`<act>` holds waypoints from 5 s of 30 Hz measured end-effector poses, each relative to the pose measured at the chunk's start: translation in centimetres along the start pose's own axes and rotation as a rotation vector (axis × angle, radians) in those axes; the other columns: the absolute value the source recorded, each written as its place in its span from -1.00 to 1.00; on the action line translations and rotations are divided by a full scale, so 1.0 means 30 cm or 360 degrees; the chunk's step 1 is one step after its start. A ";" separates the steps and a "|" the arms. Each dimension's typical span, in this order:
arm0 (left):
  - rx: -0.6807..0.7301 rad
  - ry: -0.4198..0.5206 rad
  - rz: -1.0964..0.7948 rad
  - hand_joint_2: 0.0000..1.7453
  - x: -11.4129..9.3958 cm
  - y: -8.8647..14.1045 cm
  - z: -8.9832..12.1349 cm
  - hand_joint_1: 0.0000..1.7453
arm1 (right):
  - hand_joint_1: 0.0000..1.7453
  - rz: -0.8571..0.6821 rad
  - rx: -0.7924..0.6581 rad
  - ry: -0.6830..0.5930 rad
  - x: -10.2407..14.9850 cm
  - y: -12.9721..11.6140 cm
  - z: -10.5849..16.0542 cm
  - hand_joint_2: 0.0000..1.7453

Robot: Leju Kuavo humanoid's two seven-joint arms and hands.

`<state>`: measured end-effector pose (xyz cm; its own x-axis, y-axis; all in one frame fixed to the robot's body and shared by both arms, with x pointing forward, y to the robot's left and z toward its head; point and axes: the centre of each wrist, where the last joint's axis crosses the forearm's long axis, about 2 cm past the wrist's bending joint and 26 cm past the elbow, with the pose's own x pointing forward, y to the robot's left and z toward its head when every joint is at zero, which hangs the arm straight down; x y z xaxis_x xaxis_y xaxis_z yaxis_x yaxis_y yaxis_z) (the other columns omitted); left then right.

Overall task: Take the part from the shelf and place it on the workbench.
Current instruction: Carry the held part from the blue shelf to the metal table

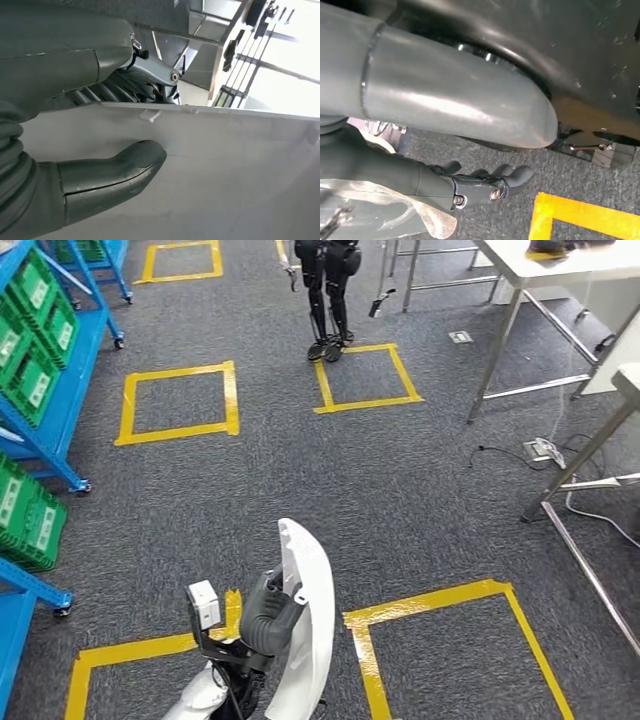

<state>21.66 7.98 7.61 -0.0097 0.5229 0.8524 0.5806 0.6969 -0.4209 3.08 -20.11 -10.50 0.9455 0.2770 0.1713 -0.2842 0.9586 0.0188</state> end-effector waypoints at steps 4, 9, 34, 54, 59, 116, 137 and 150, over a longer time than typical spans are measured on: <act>0.0008 0.0007 -0.0002 1.00 -0.001 0.004 0.006 1.00 | -1.00 0.0003 -0.0001 0.0002 0.003 -0.002 0.000 -1.00; 0.0010 0.0012 -0.0004 1.00 -0.003 0.005 0.011 1.00 | -1.00 0.0003 -0.0001 0.0002 0.004 -0.003 -0.001 -1.00; 0.0025 0.0012 -0.0023 1.00 0.002 0.008 0.009 1.00 | -1.00 0.0046 0.0001 0.0007 0.004 -0.008 -0.001 -1.00; 0.0033 -0.0006 -0.0025 1.00 0.004 0.004 0.006 1.00 | -1.00 0.0075 -0.0004 0.0011 0.000 -0.013 -0.002 -1.00; 0.0027 -0.0017 -0.0033 1.00 0.006 0.004 0.005 1.00 | -1.00 0.0087 -0.0005 0.0012 -0.003 -0.013 -0.001 -1.00; -0.0038 -0.0038 0.0017 1.00 0.014 -0.005 -0.011 1.00 | -1.00 0.0034 0.0107 0.0118 0.002 -0.028 -0.004 -1.00; -0.0045 -0.0043 0.0027 1.00 0.016 -0.004 -0.015 1.00 | -1.00 0.0024 0.0118 0.0127 -0.003 -0.028 -0.003 -1.00; -0.0031 -0.0061 0.0046 1.00 0.019 -0.005 -0.023 1.00 | -1.00 0.0033 0.0104 0.0129 -0.001 -0.040 -0.005 -1.00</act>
<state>22.12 7.83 8.37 -0.0236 0.5613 0.8273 0.5966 0.6719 -0.4388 3.41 -21.26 -10.67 0.9482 0.3040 0.0920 -0.3114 0.9468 0.0810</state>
